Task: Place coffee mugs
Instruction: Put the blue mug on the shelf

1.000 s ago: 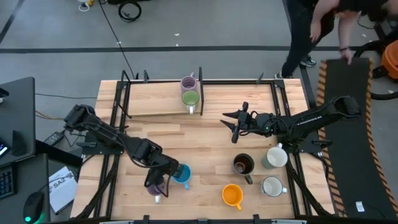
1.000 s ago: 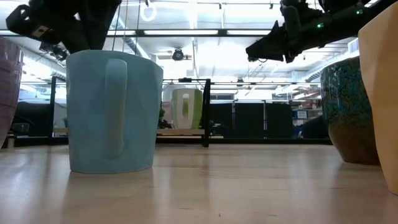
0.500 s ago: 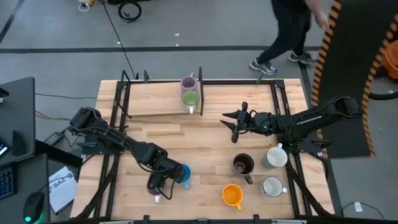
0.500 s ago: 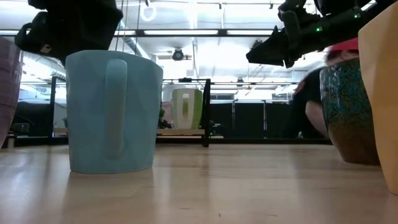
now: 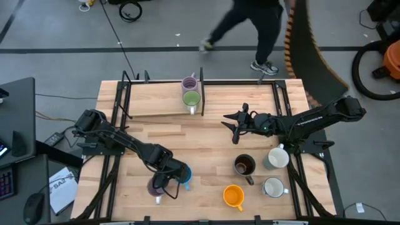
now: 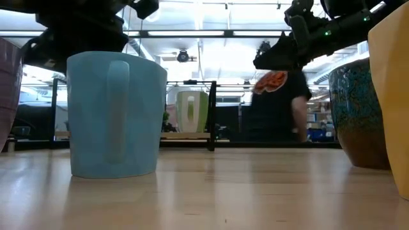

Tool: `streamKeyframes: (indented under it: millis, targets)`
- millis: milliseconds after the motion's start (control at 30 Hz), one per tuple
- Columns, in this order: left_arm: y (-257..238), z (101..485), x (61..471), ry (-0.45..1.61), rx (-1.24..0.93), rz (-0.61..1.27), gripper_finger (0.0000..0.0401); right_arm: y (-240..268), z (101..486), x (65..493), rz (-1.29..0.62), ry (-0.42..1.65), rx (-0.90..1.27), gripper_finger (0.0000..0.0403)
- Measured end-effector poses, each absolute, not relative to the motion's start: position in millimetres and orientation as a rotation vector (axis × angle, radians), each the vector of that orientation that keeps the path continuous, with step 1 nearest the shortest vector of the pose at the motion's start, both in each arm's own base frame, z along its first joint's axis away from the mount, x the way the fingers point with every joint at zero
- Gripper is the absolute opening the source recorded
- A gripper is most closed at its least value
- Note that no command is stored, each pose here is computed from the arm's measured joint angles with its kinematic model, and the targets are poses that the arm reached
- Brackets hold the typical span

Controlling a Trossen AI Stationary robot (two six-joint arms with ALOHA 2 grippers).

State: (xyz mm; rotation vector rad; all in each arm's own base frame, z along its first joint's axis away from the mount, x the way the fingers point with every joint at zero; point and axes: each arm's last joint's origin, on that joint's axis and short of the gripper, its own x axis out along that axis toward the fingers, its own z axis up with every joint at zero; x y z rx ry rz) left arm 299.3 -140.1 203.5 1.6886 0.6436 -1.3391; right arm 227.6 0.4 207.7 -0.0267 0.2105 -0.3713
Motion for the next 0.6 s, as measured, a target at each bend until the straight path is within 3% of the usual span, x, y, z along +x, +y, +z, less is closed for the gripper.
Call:
streamKeyframes:
  millis: [133, 367, 600]
  targets:
    - [-140, 203, 299, 0.641, 1.697, -1.348, 0.0027, 1, 208, 228, -0.371, 0.211, -0.023, 0.0151]
    - [-134, 203, 301, 0.699, 1.639, -1.301, 0.0027, 1, 208, 228, -0.371, 0.209, -0.026, 0.0151]
    - [-109, 204, 304, 0.904, 1.434, -1.164, 0.0027, 0, 208, 228, -0.370, 0.208, -0.022, 0.0151]
